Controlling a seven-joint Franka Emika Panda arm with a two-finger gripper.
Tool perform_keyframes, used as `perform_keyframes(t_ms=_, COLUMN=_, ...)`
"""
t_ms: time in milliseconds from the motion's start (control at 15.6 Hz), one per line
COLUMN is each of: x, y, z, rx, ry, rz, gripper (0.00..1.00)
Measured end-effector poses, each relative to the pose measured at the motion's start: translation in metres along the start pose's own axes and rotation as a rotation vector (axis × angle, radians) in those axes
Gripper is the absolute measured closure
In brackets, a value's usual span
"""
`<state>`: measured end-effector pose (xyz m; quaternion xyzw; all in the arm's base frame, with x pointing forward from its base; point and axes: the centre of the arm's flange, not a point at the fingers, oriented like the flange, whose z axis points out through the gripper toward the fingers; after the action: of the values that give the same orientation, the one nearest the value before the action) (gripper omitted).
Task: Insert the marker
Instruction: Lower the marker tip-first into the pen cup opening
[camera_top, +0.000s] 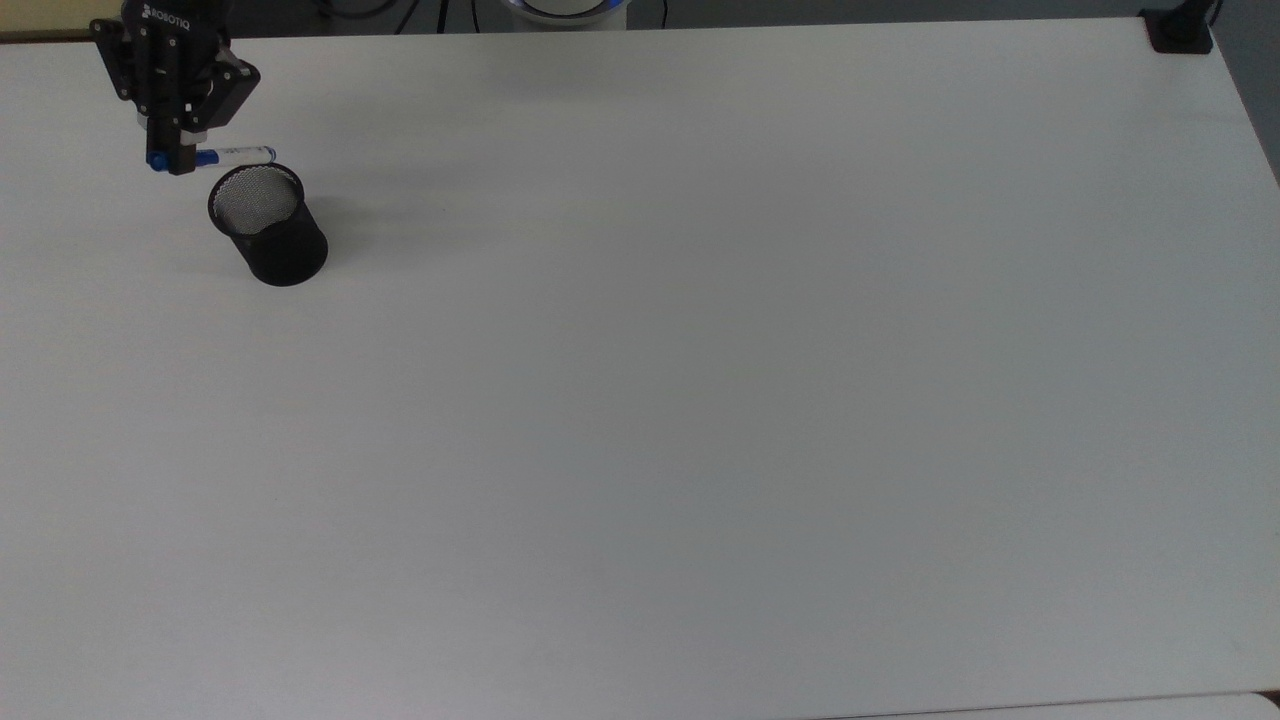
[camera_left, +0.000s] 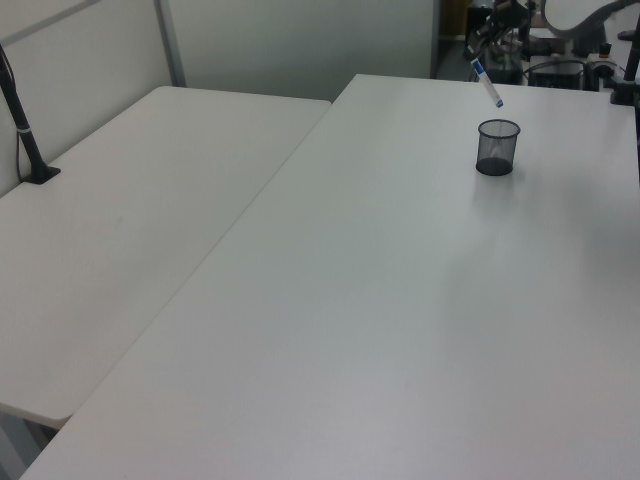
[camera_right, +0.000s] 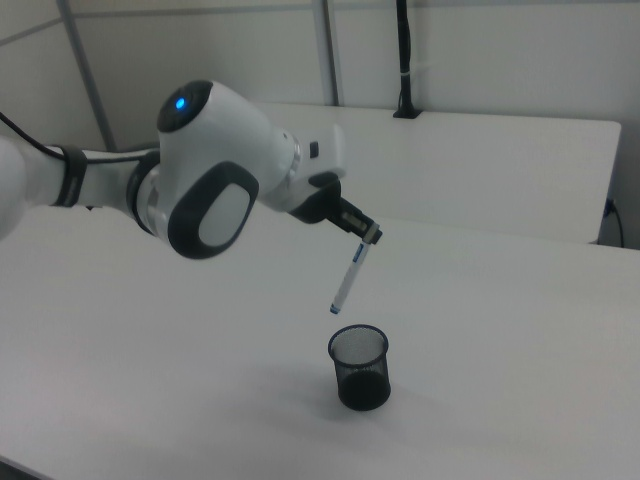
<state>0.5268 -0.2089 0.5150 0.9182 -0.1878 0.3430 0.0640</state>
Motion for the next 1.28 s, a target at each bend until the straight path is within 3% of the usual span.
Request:
perform_keyframes(t_ms=257, x=-0.014, y=0.016, z=0.012, rx=-0.018, ry=0.005, rz=0.018, gripper=0.82)
perform_keyframes(t_ms=770, x=-0.019, y=0.032, z=0.037, rx=-0.043, ry=0.075, rz=0.029, gripper=0.82)
perform_keyframes(t_ms=1283, x=-0.036, y=0.025, z=0.046, rx=-0.046, ry=0.037, rz=-0.023, gripper=0.82)
